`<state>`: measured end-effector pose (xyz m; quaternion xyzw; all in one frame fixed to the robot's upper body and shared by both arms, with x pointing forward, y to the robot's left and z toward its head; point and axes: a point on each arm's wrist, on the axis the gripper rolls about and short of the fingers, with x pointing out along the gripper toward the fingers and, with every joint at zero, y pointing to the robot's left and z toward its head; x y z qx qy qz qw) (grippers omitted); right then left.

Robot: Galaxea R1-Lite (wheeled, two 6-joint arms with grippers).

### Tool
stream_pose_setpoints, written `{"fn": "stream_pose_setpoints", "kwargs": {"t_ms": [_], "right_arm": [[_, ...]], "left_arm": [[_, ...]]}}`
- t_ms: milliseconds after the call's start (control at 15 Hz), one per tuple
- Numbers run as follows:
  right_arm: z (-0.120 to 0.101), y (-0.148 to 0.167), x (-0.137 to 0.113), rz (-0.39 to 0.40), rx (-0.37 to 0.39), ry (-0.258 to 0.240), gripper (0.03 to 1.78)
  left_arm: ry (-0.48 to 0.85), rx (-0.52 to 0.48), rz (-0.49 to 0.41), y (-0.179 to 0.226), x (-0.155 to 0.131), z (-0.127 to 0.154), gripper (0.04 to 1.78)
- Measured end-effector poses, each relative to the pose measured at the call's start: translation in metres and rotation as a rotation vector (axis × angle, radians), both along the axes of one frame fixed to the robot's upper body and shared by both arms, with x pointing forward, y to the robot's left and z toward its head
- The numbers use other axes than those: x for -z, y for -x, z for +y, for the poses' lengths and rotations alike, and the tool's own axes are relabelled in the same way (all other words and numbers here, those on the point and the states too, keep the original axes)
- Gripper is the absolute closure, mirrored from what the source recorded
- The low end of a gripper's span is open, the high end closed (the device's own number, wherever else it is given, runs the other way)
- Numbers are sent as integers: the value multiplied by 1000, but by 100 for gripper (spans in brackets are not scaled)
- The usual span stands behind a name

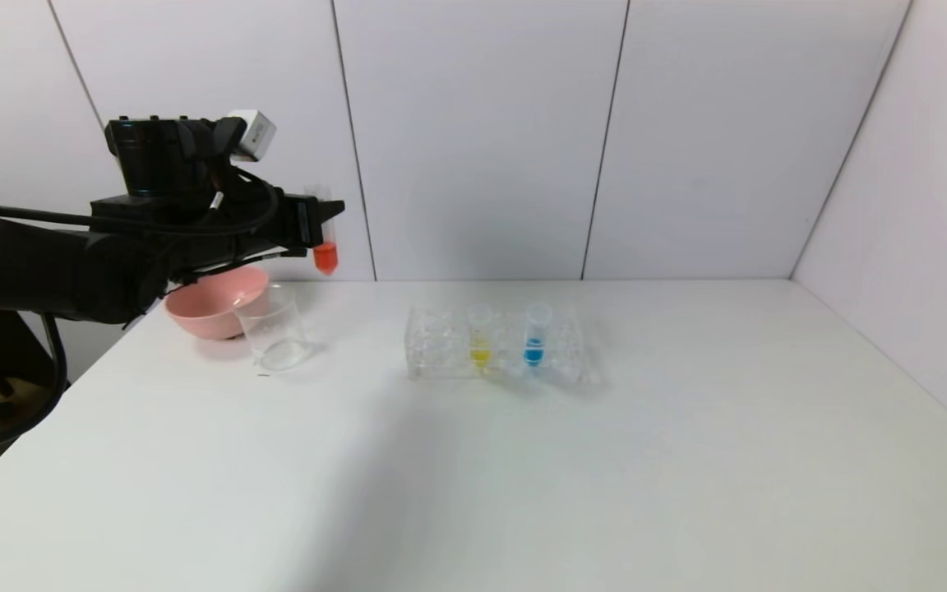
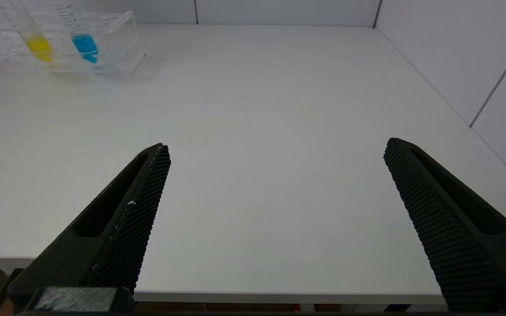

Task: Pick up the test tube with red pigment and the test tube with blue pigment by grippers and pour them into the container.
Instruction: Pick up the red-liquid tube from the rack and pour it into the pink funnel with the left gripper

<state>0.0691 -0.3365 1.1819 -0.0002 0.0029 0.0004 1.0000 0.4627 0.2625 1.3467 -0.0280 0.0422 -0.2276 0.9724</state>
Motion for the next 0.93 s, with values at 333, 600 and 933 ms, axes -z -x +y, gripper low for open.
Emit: {"fn": "stream_pose_setpoints", "kwargs": {"t_ms": [333, 600, 933], "right_arm": [[0, 0, 0, 0, 0, 0, 4], [0, 0, 0, 0, 0, 1, 4], [0, 0, 0, 0, 0, 0, 4]], "left_arm": [[95, -22, -6, 7, -11, 5, 134], [91, -46, -12, 11, -13, 15, 134], [88, -126, -16, 17, -16, 49, 134]]}}
